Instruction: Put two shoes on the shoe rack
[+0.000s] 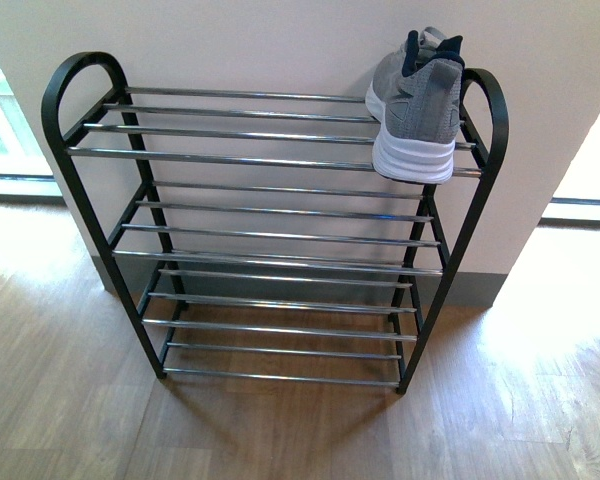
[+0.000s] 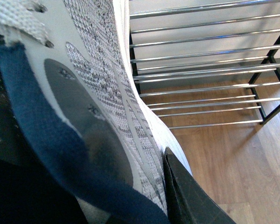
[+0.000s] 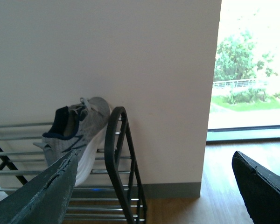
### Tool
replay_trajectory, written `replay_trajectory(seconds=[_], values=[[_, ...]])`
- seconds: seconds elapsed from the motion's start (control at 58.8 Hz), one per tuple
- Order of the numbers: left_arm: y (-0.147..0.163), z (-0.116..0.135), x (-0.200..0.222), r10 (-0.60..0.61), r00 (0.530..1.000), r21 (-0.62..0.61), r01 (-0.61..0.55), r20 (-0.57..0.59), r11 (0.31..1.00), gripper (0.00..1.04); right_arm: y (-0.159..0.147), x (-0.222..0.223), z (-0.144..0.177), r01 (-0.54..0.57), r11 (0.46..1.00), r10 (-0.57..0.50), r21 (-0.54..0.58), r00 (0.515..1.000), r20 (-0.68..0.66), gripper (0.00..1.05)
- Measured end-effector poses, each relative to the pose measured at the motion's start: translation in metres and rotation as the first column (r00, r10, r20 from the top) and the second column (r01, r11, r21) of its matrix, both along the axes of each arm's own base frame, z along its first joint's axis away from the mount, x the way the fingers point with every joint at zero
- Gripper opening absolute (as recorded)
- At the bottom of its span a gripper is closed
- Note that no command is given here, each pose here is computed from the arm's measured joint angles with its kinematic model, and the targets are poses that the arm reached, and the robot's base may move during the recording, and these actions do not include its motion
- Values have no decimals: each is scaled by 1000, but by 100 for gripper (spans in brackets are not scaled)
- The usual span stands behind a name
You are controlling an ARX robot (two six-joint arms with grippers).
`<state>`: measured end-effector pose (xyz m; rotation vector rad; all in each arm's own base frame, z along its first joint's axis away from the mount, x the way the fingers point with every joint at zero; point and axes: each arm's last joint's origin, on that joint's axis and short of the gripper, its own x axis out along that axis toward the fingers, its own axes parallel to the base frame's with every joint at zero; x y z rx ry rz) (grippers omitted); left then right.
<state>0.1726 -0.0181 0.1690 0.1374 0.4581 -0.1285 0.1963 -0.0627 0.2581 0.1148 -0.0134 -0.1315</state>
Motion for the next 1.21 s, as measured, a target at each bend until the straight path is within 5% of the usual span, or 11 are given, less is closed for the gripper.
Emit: replay_trajectory(seconds=[0.187, 0.323, 0.765, 1.208], values=[[0, 0, 0, -1, 1000, 0, 1, 0, 1000, 2, 0, -1, 0, -18, 1000, 18, -3, 1000, 0, 94], [0, 0, 0, 1, 1000, 0, -1, 0, 1000, 2, 12, -10, -12, -115, 991, 114, -68, 993, -16, 74], [0, 0, 0, -1, 1000, 0, 1, 0, 1000, 2, 43, -44, -56, -125, 987, 123, -106, 992, -24, 1], [0, 0, 0, -1, 1000, 0, 1, 0, 1000, 2, 62, -67, -77, -127, 986, 125, -110, 992, -24, 1]])
